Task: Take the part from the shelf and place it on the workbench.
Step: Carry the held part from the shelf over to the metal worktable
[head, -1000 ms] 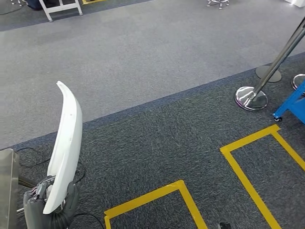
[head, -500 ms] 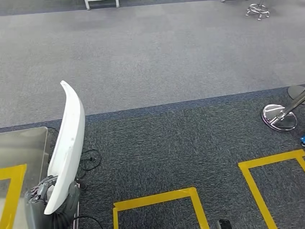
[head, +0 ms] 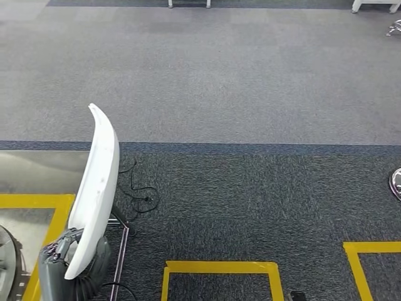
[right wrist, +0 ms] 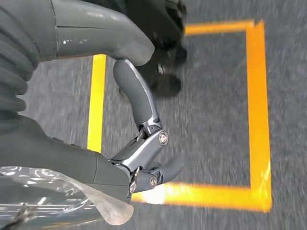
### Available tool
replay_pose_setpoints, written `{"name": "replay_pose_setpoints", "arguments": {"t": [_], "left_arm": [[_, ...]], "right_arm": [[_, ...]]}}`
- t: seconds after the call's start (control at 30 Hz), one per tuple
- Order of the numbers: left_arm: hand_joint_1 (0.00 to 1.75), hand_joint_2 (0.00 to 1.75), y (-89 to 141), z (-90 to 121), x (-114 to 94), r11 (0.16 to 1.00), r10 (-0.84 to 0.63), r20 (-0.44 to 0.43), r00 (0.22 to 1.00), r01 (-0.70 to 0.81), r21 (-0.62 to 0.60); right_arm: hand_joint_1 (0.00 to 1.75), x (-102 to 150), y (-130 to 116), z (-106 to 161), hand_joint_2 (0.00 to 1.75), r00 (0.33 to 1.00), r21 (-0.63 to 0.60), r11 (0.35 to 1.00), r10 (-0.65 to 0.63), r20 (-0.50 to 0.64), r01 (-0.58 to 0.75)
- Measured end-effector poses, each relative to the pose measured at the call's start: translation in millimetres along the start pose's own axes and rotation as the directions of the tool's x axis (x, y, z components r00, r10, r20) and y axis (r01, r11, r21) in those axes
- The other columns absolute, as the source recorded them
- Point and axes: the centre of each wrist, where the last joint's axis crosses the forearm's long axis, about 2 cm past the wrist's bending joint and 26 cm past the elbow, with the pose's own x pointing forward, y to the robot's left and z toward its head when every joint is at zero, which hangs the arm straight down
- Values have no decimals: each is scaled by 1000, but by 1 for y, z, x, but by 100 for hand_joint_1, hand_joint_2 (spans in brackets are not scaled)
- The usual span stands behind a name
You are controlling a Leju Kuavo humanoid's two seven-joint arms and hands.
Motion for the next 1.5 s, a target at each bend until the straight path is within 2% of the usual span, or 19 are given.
{"name": "replay_pose_setpoints", "arguments": {"t": [0.87, 1.5], "left_arm": [[175, 175, -7, -3, 11, 999, -4, 42, 999, 6, -46], [175, 175, -8, -5, 11, 998, -26, 65, 998, 29, -55]], "right_arm": [[0, 0, 0, 0, 175, 1000, 8, 1000, 9, -8, -9], [0, 3, 3, -1, 175, 1000, 15, 1000, 9, -5, -9]]}}
